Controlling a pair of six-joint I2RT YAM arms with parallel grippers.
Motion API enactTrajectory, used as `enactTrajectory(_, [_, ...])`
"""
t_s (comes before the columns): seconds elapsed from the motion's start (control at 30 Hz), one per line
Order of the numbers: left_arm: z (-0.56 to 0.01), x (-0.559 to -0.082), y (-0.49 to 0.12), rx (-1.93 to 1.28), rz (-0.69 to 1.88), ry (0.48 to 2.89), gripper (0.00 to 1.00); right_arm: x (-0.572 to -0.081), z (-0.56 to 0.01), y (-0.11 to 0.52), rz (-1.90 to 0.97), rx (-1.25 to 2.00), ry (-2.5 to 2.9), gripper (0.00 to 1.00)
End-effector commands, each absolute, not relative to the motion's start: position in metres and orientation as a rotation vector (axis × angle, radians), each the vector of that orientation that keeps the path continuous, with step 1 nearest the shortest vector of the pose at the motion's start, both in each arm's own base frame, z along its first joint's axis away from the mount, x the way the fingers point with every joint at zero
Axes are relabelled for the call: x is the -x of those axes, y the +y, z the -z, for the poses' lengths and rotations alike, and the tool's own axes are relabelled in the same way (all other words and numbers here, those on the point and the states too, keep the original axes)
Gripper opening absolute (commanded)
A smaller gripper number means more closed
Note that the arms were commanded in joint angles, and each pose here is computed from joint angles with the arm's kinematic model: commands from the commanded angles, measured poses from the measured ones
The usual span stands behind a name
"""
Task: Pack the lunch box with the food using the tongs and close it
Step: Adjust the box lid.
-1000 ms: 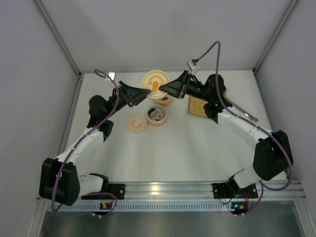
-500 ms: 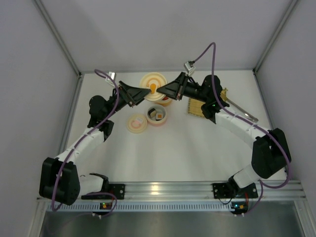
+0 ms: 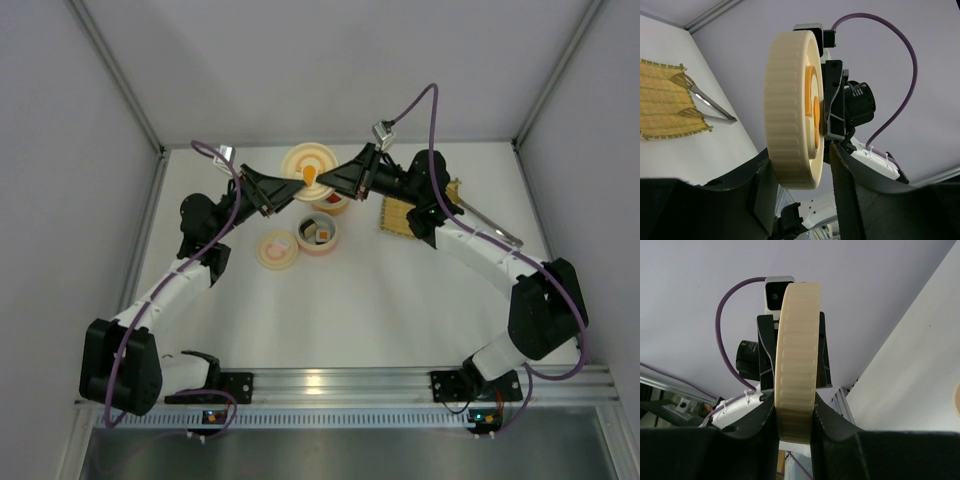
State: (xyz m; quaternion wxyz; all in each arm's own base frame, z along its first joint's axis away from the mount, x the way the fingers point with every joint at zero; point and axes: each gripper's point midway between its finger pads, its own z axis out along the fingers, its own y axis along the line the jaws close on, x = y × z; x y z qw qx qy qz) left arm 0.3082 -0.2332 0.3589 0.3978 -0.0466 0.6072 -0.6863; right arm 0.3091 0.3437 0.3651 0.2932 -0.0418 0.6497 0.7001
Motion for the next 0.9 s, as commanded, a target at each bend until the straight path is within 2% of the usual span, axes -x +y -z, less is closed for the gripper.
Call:
enactTrajectory(0.0, [-0.387, -0.296, -0.234, 0.015, 1.755, 1.434, 0.47, -0.310, -0.400, 0.344, -1.873, 0.153, 1.597, 0.00])
enactTrajectory(0.1, [-0.387, -0.298, -0.234, 0.020, 1.750, 1.435, 0.45, -0.309, -0.397, 0.344, -1.873, 0.154, 1.608, 0.00])
enactTrajectory(0.13, [-0.389, -0.297, -0.234, 0.016, 1.753, 1.430, 0.38, -0.307, -0.397, 0.344, -1.873, 0.156, 1.609, 0.00])
enactTrajectory(0.17, [-0.390, -0.298, -0.233, 0.020, 1.750, 1.429, 0.29, -0.307, -0.391, 0.344, -1.873, 0.150, 1.623, 0.00])
enactTrajectory(0.2, [-0.389, -0.299, -0.233, 0.028, 1.749, 1.434, 0.12, -0.306, -0.390, 0.344, -1.872, 0.150, 1.628, 0.00])
enactTrajectory(0.23, [-0.388, -0.300, -0.233, 0.040, 1.746, 1.439, 0.00, -0.304, -0.388, 0.343, -1.872, 0.149, 1.633, 0.00])
enactTrajectory(0.27, [-0.387, -0.301, -0.233, 0.043, 1.743, 1.443, 0.00, -0.304, -0.384, 0.343, -1.870, 0.147, 1.644, 0.00])
enactTrajectory(0.3, [-0.386, -0.301, -0.233, 0.044, 1.740, 1.444, 0.00, -0.303, -0.381, 0.343, -1.864, 0.149, 1.651, 0.05])
enactTrajectory(0.33, [-0.386, -0.300, -0.233, 0.034, 1.740, 1.444, 0.00, -0.302, -0.380, 0.342, -1.861, 0.155, 1.659, 0.30])
enactTrajectory(0.37, [-0.386, -0.299, -0.233, 0.026, 1.734, 1.444, 0.00, -0.304, -0.376, 0.340, -1.854, 0.148, 1.671, 0.47])
enactTrajectory(0.43, [-0.384, -0.297, -0.234, 0.007, 1.723, 1.465, 0.00, -0.304, -0.374, 0.335, -1.831, 0.171, 1.673, 0.77])
enactTrajectory(0.47, [-0.382, -0.294, -0.235, -0.039, 1.705, 1.476, 0.00, -0.312, -0.371, 0.327, -1.801, 0.160, 1.689, 0.83])
enactTrajectory(0.53, [-0.374, -0.289, -0.237, -0.079, 1.684, 1.530, 0.00, -0.320, -0.364, 0.316, -1.731, 0.203, 1.714, 0.87])
enactTrajectory(0.67, [-0.349, -0.278, -0.241, -0.245, 1.640, 1.688, 0.00, -0.344, -0.368, 0.274, -1.541, 0.350, 1.714, 0.87])
enactTrajectory(0.7, [-0.353, -0.270, -0.243, -0.328, 1.654, 1.719, 0.00, -0.347, -0.354, 0.266, -1.447, 0.433, 1.754, 0.87])
enactTrajectory(0.73, [-0.329, -0.272, -0.244, -0.336, 1.637, 1.835, 0.00, -0.354, -0.367, 0.255, -1.322, 0.577, 1.685, 0.87])
enactTrajectory(0.83, [-0.316, -0.272, -0.243, -0.385, 1.636, 1.944, 0.00, -0.347, -0.345, 0.239, -1.175, 0.705, 1.823, 0.88])
enactTrajectory(0.87, [-0.305, -0.271, -0.240, -0.377, 1.631, 1.996, 0.00, -0.347, -0.353, 0.236, -1.092, 0.800, 1.770, 0.92])
